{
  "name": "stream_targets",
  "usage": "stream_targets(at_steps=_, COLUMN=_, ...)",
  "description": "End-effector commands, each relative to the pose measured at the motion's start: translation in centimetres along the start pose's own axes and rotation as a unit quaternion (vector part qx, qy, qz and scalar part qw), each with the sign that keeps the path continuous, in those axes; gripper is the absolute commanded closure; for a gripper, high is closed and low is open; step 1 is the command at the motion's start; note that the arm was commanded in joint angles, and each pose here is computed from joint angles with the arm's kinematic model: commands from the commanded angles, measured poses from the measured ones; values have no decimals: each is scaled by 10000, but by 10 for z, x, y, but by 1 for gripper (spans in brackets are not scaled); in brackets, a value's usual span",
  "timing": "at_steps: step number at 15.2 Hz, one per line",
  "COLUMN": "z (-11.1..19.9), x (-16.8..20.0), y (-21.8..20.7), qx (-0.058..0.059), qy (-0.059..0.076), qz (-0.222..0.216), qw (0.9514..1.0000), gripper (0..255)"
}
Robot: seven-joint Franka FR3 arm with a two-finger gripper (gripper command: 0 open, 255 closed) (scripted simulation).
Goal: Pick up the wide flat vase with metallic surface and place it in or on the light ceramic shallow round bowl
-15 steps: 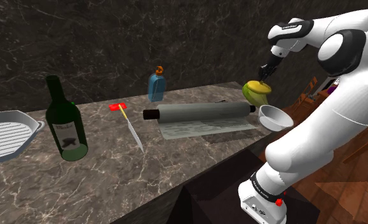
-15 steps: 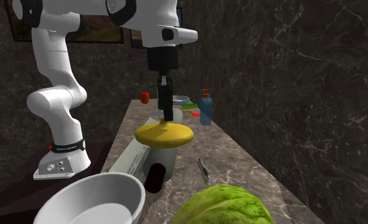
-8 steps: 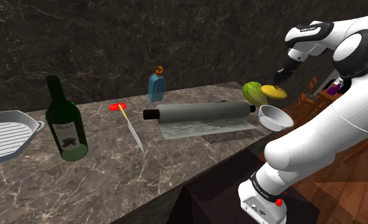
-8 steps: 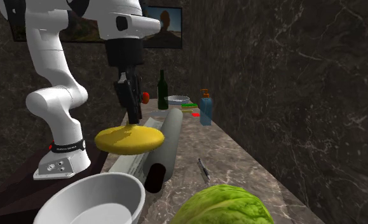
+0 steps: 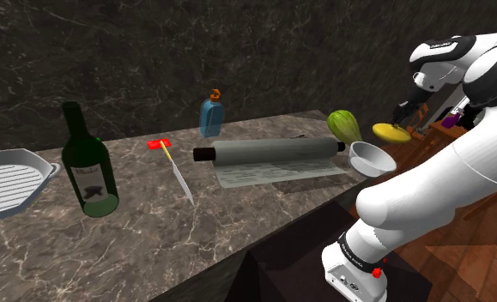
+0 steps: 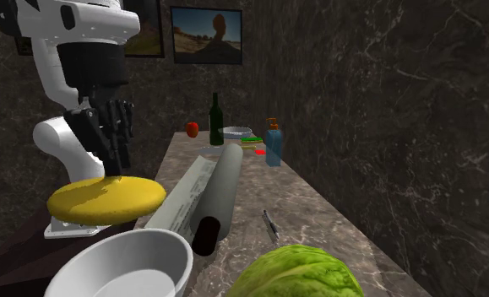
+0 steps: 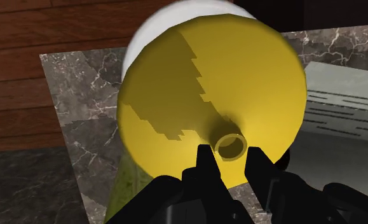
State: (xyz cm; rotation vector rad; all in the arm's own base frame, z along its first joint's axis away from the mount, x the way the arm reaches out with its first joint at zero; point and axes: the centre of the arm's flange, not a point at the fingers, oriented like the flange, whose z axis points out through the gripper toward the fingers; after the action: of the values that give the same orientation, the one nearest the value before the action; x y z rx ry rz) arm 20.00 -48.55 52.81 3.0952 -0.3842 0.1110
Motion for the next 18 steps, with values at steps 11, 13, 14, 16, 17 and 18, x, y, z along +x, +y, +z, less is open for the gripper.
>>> stream_targets(at_steps=11, z=61, x=-8, y=2, qx=0, qy=0, qz=-5, qw=10000, gripper=255)
stream_targets(at_steps=13, z=71, x=-9, y=2, qx=0, qy=0, qz=-5, qw=10000, gripper=255)
stream_targets(at_steps=14, z=76, x=-9, y=2, qx=0, qy=0, qz=-5, qw=10000, gripper=255)
stream_targets(at_steps=16, z=87, x=-10, y=2, qx=0, qy=0, qz=-5, qw=10000, gripper=255)
stream_targets(at_steps=17, z=92, x=-11, y=2, qx=0, qy=0, qz=-5, qw=10000, gripper=255)
stream_targets(at_steps=18, z=97, x=-11, y=2, qx=0, qy=0, qz=-5, qw=10000, gripper=255)
